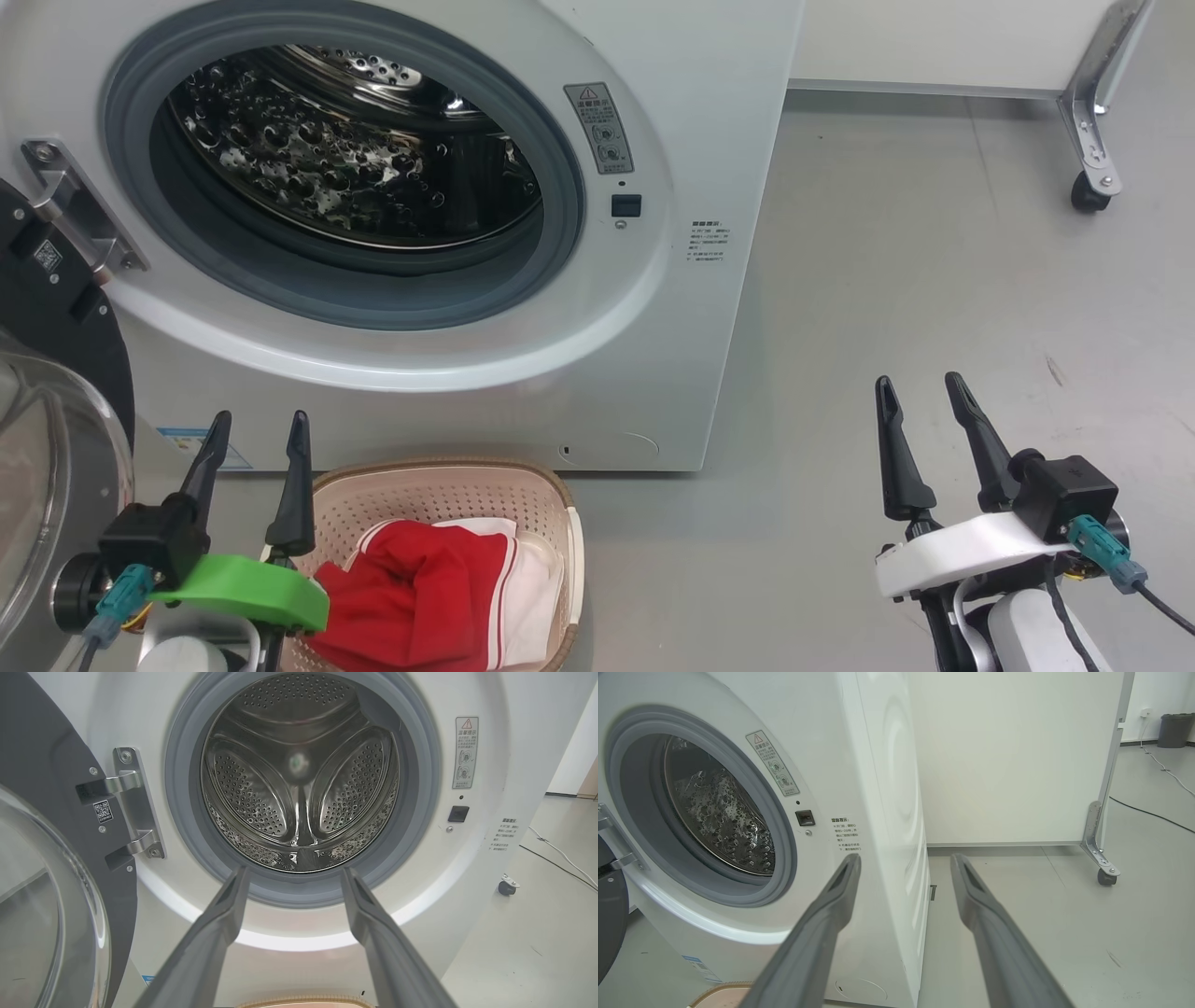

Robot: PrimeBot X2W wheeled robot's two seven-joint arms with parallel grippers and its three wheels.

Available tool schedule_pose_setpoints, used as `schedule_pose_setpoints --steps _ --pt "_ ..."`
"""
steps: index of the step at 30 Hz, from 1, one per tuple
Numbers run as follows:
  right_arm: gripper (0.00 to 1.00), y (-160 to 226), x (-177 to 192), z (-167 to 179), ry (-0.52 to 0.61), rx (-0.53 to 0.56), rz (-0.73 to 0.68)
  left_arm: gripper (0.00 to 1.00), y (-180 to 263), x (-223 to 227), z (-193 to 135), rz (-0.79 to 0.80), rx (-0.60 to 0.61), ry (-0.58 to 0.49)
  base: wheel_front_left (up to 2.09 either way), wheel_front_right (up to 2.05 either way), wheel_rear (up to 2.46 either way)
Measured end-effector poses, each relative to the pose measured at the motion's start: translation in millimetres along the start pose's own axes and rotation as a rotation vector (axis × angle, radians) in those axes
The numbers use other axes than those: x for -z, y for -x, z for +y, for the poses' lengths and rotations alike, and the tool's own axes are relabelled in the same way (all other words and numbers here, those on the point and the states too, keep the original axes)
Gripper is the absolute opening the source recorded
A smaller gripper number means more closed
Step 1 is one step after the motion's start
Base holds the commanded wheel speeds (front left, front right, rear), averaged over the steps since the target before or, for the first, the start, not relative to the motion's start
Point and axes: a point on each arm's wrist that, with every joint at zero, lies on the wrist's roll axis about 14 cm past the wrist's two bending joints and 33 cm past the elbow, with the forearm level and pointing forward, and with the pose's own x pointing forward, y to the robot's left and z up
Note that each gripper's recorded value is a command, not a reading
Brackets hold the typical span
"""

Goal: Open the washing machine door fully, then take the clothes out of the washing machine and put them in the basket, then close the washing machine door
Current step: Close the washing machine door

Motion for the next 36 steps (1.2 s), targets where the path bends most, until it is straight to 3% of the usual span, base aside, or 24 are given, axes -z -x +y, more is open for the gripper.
schedule_pose_setpoints --steps 36 --pt "1.00 0.9 1.0 4.9 -0.001 -0.014 0.003 1.00 5.3 0.0 -5.5 -0.002 0.021 0.003 -0.03 0.03 0.00"
